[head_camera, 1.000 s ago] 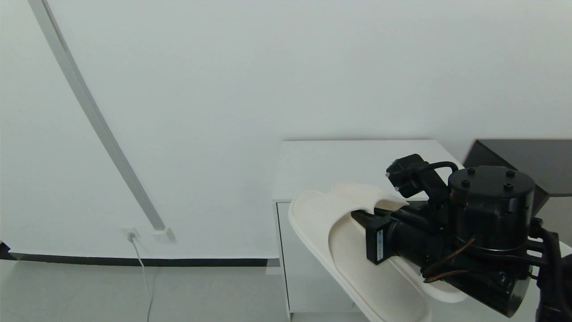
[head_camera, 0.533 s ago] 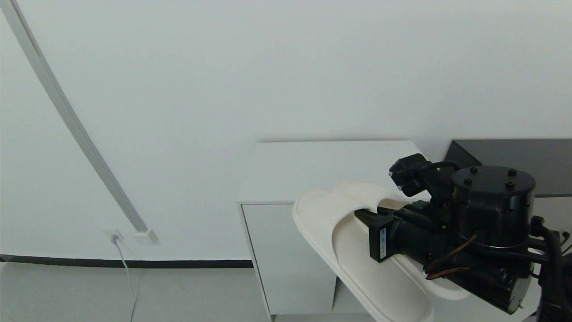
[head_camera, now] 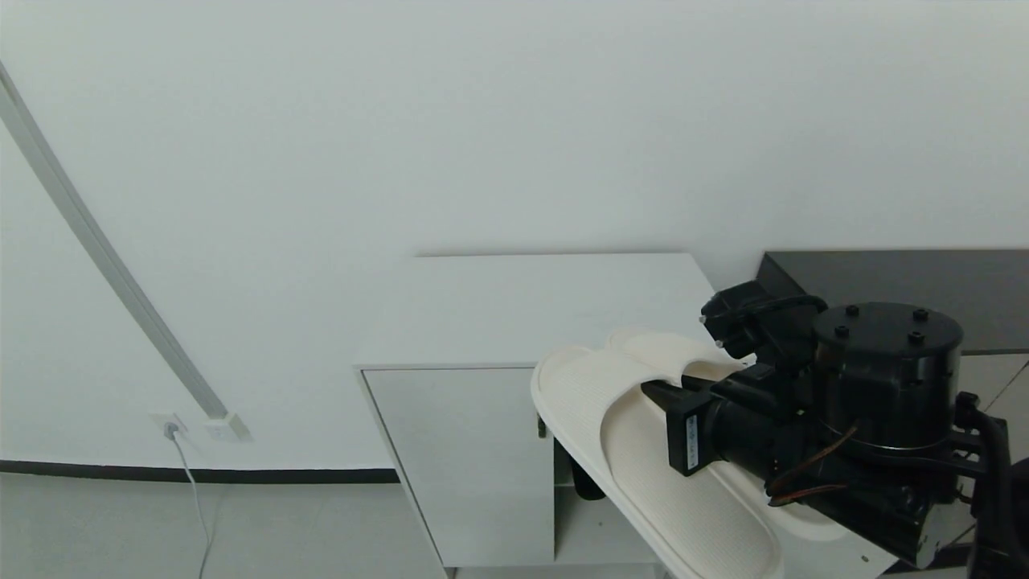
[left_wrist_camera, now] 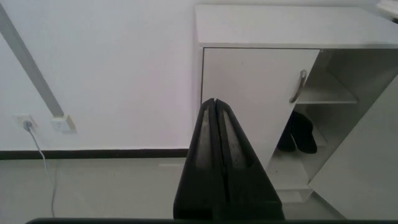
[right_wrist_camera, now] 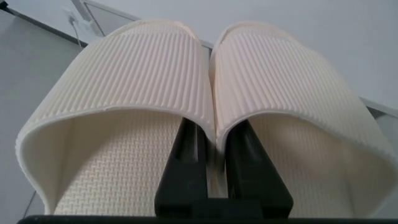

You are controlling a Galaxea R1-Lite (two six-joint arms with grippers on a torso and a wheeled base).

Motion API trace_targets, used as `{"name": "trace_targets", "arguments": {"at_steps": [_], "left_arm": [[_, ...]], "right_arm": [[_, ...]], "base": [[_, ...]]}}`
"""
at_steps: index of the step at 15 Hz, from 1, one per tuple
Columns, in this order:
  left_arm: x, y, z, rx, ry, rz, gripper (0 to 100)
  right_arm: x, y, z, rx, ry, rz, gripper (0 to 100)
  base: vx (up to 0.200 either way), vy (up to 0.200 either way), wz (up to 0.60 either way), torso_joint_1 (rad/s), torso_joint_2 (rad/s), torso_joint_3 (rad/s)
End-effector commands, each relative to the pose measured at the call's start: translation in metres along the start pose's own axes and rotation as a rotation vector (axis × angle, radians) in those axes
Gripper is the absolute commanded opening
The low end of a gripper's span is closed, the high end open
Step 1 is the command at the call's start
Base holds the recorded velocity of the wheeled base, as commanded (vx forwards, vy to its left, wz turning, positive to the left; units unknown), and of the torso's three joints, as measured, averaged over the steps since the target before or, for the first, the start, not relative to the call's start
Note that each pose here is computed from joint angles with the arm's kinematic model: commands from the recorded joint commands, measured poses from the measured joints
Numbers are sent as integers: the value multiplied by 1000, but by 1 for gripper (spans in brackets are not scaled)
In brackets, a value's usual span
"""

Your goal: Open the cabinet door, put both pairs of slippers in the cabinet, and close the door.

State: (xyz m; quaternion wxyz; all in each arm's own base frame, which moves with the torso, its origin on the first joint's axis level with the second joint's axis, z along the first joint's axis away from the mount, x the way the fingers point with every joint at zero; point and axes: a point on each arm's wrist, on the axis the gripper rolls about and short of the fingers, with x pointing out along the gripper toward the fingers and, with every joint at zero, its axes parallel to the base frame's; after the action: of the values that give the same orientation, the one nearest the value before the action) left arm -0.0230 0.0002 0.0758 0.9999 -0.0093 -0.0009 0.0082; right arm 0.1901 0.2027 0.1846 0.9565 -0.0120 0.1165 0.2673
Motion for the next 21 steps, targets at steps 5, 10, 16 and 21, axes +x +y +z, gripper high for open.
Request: {"name": "trace_targets", "arguments": {"at_steps": [5,10,16,21], "left_arm": [[0,0,0,0,2,-1,0],[0,0,0,0,0,-1,0],[0,0,0,0,2,1,0],[0,0,0,-1,2,1,0]], "right_arm": [[0,0,-3,-2,9,0,0],[0,0,-3,-5,12,-1,0],[0,0,-6,-14,20,-1,0],[-1,-1,-6,-26,20,-1,0]], "base": [[0,-80,0,1,2,1],[0,0,0,0,0,0],[0,0,0,0,0,0],[0,0,0,0,0,0]]}}
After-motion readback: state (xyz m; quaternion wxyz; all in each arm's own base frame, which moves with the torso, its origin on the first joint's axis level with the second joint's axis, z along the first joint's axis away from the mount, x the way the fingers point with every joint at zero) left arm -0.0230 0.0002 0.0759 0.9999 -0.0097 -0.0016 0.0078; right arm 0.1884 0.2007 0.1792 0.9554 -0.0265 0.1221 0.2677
